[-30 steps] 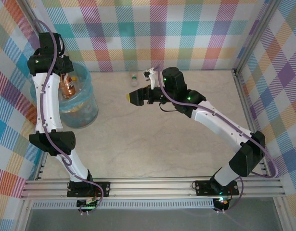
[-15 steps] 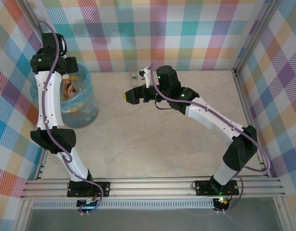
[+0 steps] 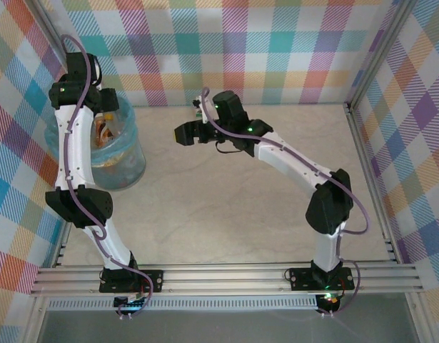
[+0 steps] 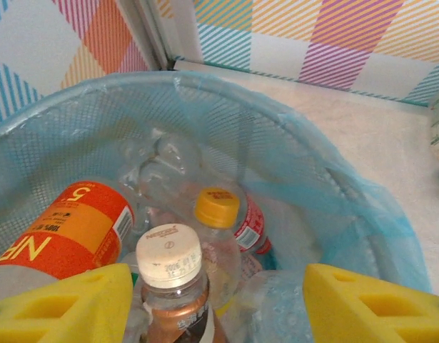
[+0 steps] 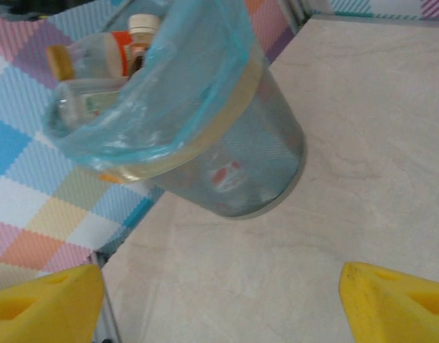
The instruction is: Put the plastic bottles in the bin
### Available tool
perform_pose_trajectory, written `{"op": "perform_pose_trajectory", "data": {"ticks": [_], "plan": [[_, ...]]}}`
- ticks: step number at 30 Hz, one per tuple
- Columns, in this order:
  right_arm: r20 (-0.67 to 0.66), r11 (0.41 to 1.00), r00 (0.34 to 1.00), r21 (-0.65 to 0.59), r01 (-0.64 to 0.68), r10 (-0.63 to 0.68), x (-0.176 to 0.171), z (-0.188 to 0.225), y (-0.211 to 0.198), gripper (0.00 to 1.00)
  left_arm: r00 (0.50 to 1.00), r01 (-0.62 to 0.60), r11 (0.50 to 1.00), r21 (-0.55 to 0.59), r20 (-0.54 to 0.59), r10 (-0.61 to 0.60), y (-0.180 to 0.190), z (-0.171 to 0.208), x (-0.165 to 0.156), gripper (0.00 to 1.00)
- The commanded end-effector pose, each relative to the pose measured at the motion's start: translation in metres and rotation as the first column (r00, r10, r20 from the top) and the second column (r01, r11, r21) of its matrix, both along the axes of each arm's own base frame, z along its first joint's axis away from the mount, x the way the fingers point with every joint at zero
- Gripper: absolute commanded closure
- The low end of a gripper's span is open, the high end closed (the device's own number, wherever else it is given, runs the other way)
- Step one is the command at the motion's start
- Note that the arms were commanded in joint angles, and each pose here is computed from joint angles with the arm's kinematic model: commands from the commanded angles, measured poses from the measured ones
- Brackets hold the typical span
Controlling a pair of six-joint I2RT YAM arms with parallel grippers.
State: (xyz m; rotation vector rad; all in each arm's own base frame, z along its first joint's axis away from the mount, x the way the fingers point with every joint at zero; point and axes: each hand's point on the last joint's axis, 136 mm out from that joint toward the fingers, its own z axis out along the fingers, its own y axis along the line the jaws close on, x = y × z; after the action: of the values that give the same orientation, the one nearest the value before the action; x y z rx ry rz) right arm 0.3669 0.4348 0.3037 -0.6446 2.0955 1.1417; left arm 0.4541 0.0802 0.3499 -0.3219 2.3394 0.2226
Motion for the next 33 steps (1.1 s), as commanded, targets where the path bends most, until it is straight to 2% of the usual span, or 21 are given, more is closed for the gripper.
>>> {"op": "perform_pose_trajectory", "data": {"ticks": [1,3,6,11,15,18,21,29,33], "plan": [[0.031,0.994,0.997,-0.072,0.079,-0.077,0.024,-0.011,0.001,0.14,0.991,0.02,0.997,-0.076,0.136,-0.009,-0.013,0.037,-0.006,0.36],[0.032,0.987,0.993,-0.105,0.117,-0.115,0.04,-0.02,0.001,0.14,0.984,0.04,0.996,-0.082,0.175,-0.025,-0.026,0.05,-0.009,0.36],[0.003,0.971,0.982,-0.147,0.189,-0.19,0.061,-0.027,-0.012,0.16,0.97,0.116,0.992,-0.048,0.22,-0.102,-0.067,0.066,-0.011,0.36],[-0.057,0.922,0.939,-0.22,0.319,-0.339,0.08,-0.044,-0.073,0.19,0.932,0.262,0.965,-0.029,0.268,-0.245,-0.149,0.076,-0.007,0.36],[-0.086,0.888,0.904,-0.247,0.387,-0.418,0.08,-0.055,-0.121,0.19,0.915,0.326,0.944,-0.042,0.263,-0.305,-0.195,0.065,0.005,0.35],[-0.096,0.868,0.883,-0.26,0.423,-0.459,0.076,-0.062,-0.146,0.19,0.917,0.35,0.933,-0.088,0.235,-0.322,-0.219,0.038,0.026,0.33],[-0.111,0.861,0.874,-0.269,0.431,-0.472,0.074,-0.069,-0.159,0.19,0.935,0.33,0.935,-0.131,0.179,-0.305,-0.233,-0.004,0.056,0.33],[-0.148,0.878,0.885,-0.273,0.393,-0.442,0.071,-0.08,-0.16,0.19,0.963,0.26,0.952,-0.161,0.109,-0.245,-0.252,-0.09,0.125,0.3],[-0.166,0.883,0.887,-0.277,0.378,-0.432,0.068,-0.087,-0.16,0.19,0.972,0.228,0.958,-0.174,0.095,-0.214,-0.255,-0.127,0.147,0.3]]}}
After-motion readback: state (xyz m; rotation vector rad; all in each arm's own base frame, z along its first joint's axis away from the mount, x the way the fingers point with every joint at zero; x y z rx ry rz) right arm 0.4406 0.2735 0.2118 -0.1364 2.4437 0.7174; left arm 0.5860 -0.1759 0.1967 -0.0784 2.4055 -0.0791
